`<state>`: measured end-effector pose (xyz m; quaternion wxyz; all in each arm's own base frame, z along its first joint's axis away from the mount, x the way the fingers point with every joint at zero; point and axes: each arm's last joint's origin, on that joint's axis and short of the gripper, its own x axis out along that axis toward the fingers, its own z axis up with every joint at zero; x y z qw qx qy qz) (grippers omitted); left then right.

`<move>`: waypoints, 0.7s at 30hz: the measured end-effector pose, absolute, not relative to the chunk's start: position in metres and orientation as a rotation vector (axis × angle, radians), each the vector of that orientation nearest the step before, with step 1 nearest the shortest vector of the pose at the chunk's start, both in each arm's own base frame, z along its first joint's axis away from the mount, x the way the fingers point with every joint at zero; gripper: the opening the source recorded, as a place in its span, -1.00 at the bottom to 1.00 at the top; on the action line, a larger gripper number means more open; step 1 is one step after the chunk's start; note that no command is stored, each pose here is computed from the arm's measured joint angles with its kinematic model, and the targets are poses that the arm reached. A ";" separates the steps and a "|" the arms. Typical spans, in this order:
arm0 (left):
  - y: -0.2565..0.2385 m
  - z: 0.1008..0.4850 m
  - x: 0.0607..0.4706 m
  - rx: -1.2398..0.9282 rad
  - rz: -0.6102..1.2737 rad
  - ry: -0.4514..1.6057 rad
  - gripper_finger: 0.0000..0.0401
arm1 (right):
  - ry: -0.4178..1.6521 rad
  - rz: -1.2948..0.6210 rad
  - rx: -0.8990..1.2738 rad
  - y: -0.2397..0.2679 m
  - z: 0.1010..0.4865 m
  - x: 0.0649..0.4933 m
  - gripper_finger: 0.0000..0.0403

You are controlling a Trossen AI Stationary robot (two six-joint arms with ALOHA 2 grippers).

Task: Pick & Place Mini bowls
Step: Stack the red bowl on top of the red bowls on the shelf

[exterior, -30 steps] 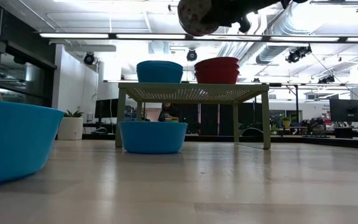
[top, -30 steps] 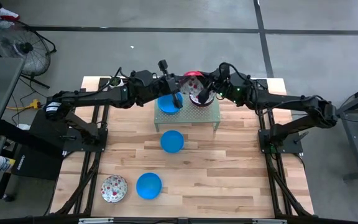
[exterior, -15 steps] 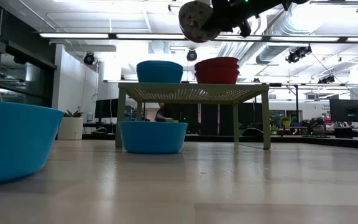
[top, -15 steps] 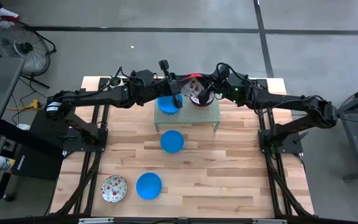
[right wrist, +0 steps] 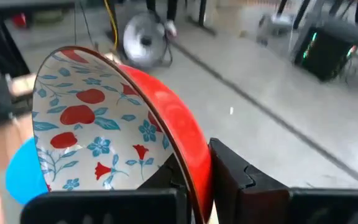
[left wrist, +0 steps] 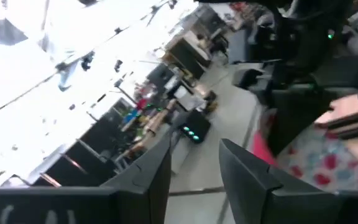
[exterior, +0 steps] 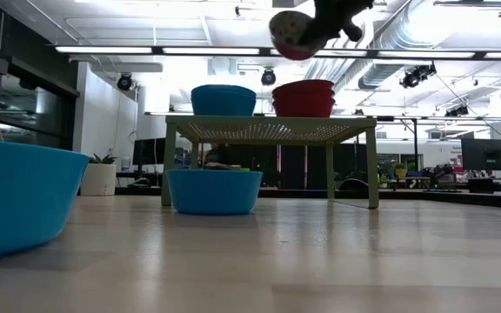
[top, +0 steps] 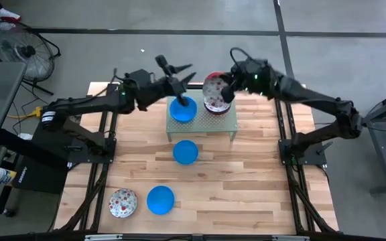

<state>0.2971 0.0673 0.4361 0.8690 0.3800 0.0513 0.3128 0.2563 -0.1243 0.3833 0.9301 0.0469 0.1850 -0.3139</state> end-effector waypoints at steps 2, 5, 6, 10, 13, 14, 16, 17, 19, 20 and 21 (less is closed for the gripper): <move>0.070 0.441 0.288 0.790 0.639 0.106 -0.35 | 0.449 -0.627 0.123 -0.132 0.395 0.250 -0.88; 0.078 0.442 0.270 0.753 0.551 0.138 -0.35 | 0.534 -0.572 0.183 -0.145 0.411 0.241 -0.88; 0.080 0.443 0.265 0.735 0.524 0.139 -0.35 | 0.559 -0.560 0.202 -0.150 0.415 0.239 -0.88; 0.092 0.437 0.247 0.649 0.408 0.223 -0.35 | 0.661 -0.512 0.240 -0.166 0.427 0.234 -0.88; 0.094 0.431 0.240 0.590 0.338 0.277 -0.35 | 0.723 -0.448 0.297 -0.176 0.432 0.234 -0.88; 0.094 0.428 0.238 0.580 0.320 0.303 -0.35 | 0.749 -0.426 0.323 -0.179 0.432 0.235 -0.88; 0.094 0.424 0.235 0.567 0.294 0.351 -0.35 | 0.794 -0.388 0.374 -0.185 0.431 0.239 -0.88; 0.093 0.421 0.234 0.561 0.285 0.373 -0.35 | 0.815 -0.369 0.399 -0.187 0.430 0.241 -0.88; 0.091 0.419 0.234 0.551 0.255 0.393 -0.35 | 0.864 -0.347 0.450 -0.192 0.425 0.247 -0.88; 0.090 0.418 0.234 0.549 0.244 0.402 -0.35 | 0.880 -0.348 0.475 -0.194 0.422 0.249 -0.88; 0.089 0.415 0.235 0.549 0.237 0.407 -0.35 | 0.894 -0.352 0.495 -0.196 0.419 0.253 -0.88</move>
